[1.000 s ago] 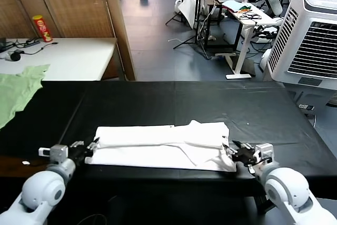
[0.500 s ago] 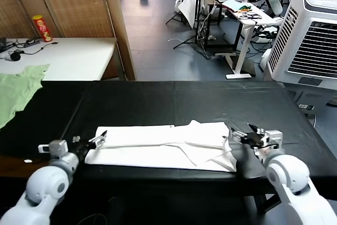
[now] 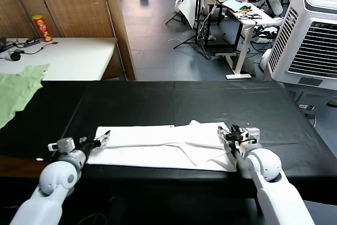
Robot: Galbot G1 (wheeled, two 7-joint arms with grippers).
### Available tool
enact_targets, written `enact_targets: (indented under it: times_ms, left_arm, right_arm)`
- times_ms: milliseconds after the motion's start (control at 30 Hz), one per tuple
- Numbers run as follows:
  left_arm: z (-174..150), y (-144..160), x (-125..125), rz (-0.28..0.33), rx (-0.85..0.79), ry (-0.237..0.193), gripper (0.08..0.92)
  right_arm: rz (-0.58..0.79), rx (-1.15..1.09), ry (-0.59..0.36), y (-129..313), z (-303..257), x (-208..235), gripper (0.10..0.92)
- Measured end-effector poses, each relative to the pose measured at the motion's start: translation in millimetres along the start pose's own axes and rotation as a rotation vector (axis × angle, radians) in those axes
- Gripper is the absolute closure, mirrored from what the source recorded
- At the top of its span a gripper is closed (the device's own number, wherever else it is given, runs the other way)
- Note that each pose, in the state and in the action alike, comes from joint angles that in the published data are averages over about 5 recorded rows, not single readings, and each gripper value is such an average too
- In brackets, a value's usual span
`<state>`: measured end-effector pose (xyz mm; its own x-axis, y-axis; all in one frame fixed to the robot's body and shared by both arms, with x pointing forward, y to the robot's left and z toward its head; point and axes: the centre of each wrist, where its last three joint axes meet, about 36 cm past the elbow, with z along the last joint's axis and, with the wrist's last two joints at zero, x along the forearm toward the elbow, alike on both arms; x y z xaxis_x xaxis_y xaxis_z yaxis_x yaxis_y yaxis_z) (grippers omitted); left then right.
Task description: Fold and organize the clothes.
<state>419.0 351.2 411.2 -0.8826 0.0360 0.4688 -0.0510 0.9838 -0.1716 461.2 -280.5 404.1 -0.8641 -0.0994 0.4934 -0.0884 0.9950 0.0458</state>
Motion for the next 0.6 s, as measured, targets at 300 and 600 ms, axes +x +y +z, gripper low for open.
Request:
enact_targets:
  times_ms: [300, 600]
  left_arm:
    - [8, 1, -9, -0.036, -0.014, -0.033, 0.852]
    - [8, 1, -10, -0.056, -0.034, -0.065, 0.859]
  right_arm:
    - [0.001, 0.020, -0.035, 5, 3, -11, 0.893]
    - [-0.037, 0.048, -0.053, -3, -7, -22, 0.832]
